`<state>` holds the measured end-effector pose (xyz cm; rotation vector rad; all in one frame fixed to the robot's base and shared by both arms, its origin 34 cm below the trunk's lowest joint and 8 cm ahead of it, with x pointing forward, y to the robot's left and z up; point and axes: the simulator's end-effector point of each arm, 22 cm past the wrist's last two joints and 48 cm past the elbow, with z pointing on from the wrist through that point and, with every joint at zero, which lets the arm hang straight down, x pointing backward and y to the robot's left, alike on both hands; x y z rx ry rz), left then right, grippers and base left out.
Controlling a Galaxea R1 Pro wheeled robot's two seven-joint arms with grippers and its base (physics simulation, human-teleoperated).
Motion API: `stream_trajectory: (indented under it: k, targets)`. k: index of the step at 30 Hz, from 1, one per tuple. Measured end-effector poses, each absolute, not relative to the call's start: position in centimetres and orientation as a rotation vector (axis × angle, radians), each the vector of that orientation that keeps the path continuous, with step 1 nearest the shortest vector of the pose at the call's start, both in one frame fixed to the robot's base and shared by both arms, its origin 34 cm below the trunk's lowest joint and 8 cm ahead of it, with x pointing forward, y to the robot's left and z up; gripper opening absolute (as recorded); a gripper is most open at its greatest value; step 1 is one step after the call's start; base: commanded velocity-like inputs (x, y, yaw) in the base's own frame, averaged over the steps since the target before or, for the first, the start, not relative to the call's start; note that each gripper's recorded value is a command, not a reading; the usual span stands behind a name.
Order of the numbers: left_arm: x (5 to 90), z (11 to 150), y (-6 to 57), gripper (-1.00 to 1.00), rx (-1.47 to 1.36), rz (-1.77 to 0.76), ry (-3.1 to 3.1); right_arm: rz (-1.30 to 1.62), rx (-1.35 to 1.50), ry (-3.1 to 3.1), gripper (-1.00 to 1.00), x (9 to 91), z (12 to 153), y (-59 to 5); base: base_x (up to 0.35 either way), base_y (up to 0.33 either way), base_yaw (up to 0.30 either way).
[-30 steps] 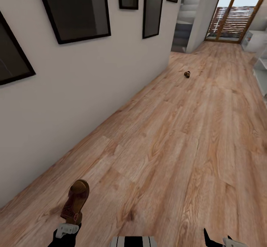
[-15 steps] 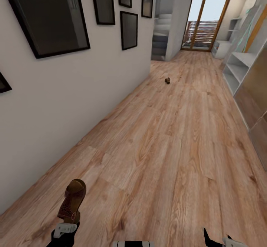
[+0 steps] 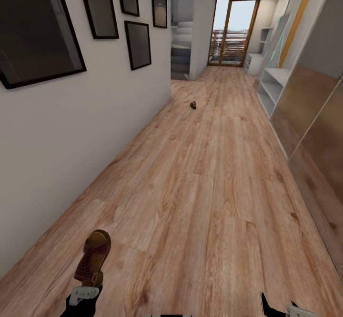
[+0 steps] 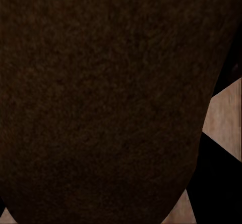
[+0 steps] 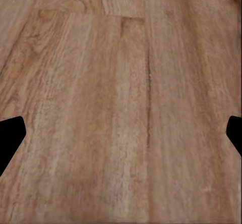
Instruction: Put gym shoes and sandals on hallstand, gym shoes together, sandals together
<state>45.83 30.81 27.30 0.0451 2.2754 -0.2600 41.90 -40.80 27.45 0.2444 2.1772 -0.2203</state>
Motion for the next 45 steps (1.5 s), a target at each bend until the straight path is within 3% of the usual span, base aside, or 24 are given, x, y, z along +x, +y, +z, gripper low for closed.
stream_trajectory:
  k: [12,45]
  targets:
    - [45.88,27.62,30.8,-1.0,0.047,-0.26,2.274,-0.219,0.244,2.174,1.0,42.06,27.79,-40.76,0.051,0.0,-0.123]
    - [45.1,26.96,30.09,-1.0,0.033,-0.284,2.292,-0.221,0.244,2.174,1.0,42.07,27.8,-40.75,0.33,0.0,-0.001]
